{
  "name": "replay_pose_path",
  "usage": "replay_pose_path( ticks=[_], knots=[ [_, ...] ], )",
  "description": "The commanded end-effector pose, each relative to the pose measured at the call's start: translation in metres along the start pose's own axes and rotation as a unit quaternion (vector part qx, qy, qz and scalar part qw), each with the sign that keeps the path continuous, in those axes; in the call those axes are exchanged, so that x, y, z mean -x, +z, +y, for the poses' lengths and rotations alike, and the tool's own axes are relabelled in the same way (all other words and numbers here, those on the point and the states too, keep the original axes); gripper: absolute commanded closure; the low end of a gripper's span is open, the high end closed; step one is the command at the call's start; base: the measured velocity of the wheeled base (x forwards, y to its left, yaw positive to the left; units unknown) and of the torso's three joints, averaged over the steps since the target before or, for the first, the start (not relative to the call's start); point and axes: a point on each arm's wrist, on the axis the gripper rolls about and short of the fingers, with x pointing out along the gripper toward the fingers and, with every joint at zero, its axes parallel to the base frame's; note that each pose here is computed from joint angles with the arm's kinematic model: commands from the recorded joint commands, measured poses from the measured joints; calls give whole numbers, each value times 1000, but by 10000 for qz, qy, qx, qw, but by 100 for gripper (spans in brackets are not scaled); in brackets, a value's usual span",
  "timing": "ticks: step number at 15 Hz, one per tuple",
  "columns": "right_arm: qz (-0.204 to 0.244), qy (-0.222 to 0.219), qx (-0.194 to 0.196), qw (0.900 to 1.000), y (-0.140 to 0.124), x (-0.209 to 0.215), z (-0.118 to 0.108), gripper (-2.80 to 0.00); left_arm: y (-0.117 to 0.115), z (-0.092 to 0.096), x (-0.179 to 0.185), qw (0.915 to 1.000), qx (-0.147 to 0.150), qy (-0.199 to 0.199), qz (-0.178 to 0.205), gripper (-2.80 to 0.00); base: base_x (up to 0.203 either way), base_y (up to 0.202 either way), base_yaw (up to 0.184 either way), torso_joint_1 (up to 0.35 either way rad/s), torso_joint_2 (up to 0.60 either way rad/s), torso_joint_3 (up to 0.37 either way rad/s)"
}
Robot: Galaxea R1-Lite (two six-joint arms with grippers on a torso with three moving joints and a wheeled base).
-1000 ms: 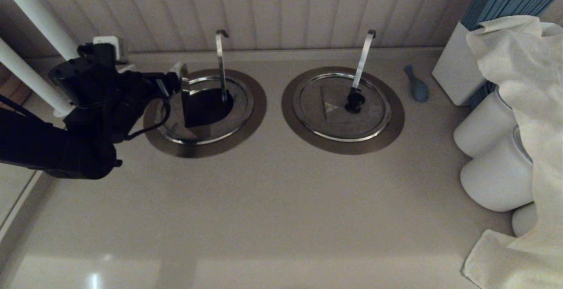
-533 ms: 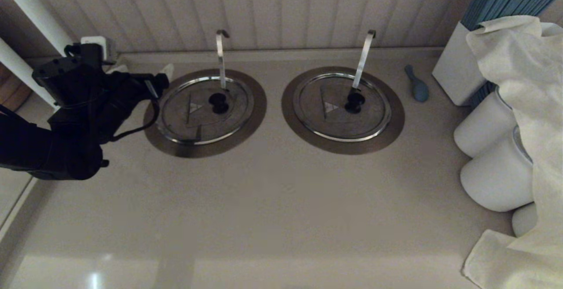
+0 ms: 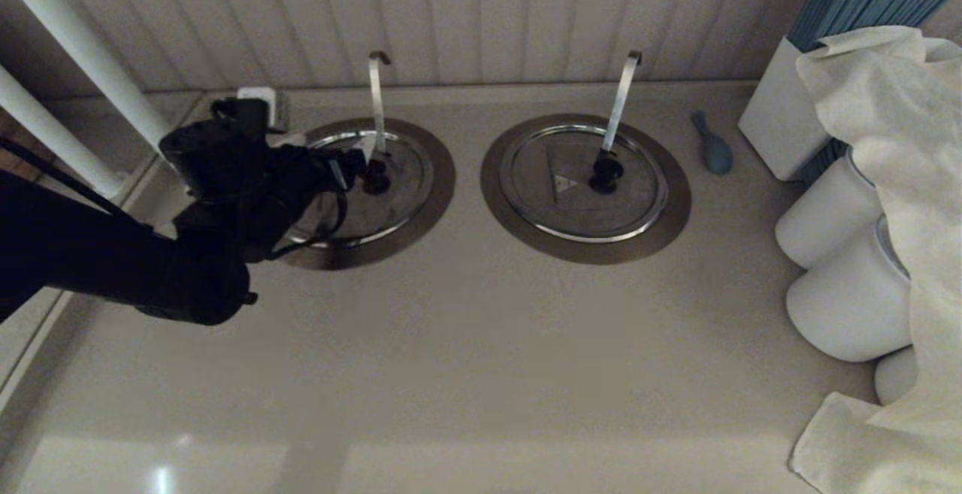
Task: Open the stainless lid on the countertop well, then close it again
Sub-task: Open the lid
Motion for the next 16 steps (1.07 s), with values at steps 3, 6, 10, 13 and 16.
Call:
replay_pose_path(
  ticks=[3,6,10,13,16],
  knots=[
    [2,9,0,10000,0,0,0,0,-39,-18,-9,9994,-5,-152,313,-280,0,0,0,0,0,0],
    [8,7,0,10000,0,0,0,0,-58,-24,-12,9990,-163,-172,374,-280,0,0,0,0,0,0],
    [9,2,0,10000,0,0,0,0,-68,-23,-13,9982,-321,-166,480,-280,0,0,0,0,0,0],
    [0,2,0,10000,0,0,0,0,-62,-13,-13,9980,-476,-48,412,-280,0,0,0,0,0,0],
    [3,2,0,10000,0,0,0,0,-51,0,-13,9983,-501,104,276,-280,0,0,0,0,0,0]
  ],
)
